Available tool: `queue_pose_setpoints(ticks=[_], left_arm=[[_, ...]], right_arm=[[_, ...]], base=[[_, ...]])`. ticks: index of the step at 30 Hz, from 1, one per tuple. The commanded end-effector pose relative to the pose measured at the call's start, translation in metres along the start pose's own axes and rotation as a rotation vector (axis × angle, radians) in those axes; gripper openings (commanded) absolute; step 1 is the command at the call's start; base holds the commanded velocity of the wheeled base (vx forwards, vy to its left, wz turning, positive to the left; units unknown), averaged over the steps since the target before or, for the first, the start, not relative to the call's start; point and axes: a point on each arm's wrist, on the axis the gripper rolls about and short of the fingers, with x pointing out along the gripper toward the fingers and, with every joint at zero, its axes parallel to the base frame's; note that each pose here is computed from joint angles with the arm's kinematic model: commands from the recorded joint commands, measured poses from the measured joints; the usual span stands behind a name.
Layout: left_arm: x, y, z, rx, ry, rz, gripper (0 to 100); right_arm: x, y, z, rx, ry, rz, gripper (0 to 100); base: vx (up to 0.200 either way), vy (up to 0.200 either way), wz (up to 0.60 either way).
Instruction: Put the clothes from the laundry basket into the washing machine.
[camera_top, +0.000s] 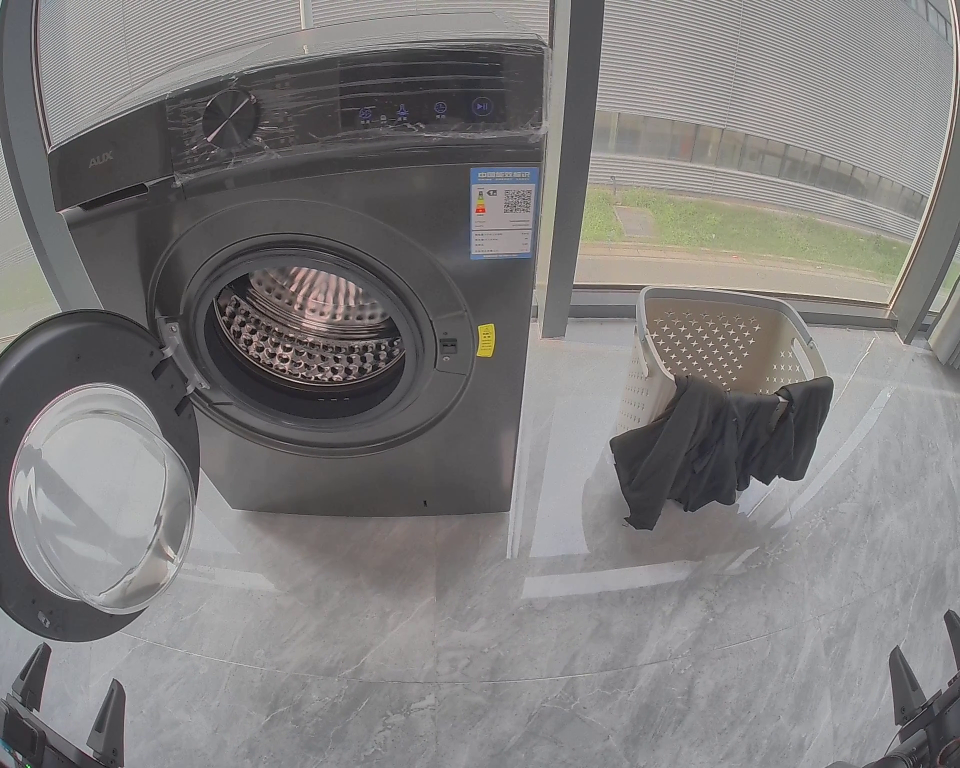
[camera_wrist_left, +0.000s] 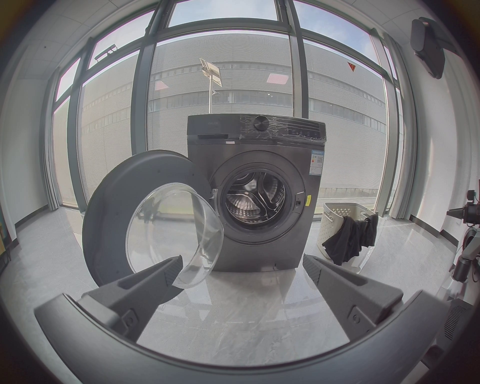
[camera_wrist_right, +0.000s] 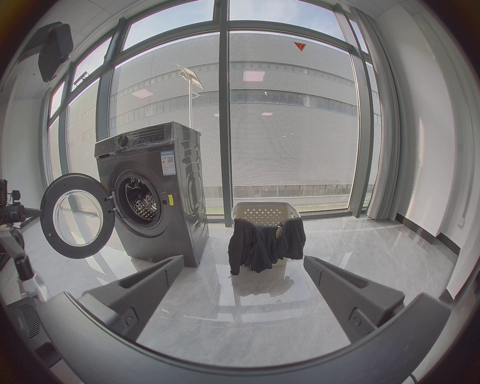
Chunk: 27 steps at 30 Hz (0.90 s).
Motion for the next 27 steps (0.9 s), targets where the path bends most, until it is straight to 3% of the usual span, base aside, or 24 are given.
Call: queue_pose_setpoints(ticks=[1,7,19,27], left_arm=[[0.0,0.0001,-0.0048,-0.001,0.001,0.001,100],[0.0,0.0001,-0.0048,0.0,0.001,0.001,100],[0.0,0.0001,-0.0048,0.0,0.001,0.001,100],[0.0,0.0001,-0.0049,0.001,0.002,0.001,100]], right_arm=[[0.0002,0.0,-0.0052,0.0,0.004,0.001,100],[0.0002,0.0,-0.0052,0.0,0.004,0.001,100],[0.0002,0.0,-0.0052,0.0,0.004,0.001,100],[0.0002,0.0,-0.0052,0.0,0.004,0.001,100]], base=[[0.0,-0.2,0.0],[0.0,-0.2,0.0],[0.0,0.0,0.0],[0.2,0.0,0.0]])
